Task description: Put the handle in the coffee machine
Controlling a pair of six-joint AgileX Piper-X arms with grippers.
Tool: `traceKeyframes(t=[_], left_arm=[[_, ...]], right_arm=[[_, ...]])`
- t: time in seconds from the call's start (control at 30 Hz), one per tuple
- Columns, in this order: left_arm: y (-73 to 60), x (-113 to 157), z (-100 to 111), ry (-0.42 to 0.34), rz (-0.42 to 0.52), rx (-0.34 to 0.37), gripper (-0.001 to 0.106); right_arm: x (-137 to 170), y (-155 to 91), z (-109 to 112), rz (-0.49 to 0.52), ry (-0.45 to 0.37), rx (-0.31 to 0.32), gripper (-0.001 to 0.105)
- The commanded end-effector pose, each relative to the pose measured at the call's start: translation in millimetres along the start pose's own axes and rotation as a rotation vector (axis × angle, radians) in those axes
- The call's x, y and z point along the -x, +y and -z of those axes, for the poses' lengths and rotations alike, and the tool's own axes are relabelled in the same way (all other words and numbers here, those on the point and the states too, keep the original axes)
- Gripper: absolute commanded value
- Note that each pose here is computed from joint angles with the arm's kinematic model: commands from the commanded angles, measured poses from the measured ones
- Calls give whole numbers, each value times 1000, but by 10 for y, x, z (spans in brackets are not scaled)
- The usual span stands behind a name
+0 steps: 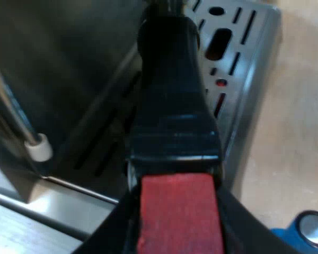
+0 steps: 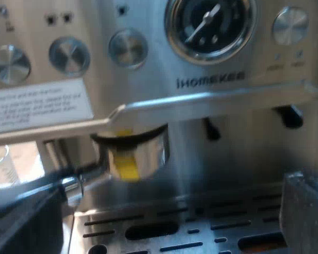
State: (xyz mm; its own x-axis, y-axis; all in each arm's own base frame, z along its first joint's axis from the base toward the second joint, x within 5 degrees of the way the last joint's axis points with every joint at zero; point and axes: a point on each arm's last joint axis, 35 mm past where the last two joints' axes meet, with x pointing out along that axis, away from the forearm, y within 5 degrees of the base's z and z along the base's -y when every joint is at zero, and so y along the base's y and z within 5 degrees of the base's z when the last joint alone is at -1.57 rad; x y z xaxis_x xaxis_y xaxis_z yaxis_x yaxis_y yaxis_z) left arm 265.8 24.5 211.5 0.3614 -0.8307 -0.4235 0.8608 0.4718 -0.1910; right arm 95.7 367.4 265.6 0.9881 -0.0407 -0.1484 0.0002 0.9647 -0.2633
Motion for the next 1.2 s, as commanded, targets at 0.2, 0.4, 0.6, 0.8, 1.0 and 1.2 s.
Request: traceKeyframes(t=[0.2, 0.4, 0.6, 0.8, 1.0, 1.2], left_arm=[[13, 9, -97, -66, 25, -24, 1], [13, 9, -98, -68, 27, -24, 1], [13, 10, -99, -68, 27, -24, 1], [16, 12, -107, -69, 26, -26, 1], [32, 15, -129, -79, 21, -41, 1], [60, 49, -234, -83, 16, -53, 1]], right_arm=[[-24, 13, -25, -4, 6, 62, 84], [-24, 47, -52, -45, 16, 117, 84], [-41, 82, -126, -51, -4, 113, 84], [-104, 65, -131, -35, 1, 111, 84], [-107, 65, -132, -34, 1, 110, 84], [-107, 65, -132, -34, 1, 110, 84]])
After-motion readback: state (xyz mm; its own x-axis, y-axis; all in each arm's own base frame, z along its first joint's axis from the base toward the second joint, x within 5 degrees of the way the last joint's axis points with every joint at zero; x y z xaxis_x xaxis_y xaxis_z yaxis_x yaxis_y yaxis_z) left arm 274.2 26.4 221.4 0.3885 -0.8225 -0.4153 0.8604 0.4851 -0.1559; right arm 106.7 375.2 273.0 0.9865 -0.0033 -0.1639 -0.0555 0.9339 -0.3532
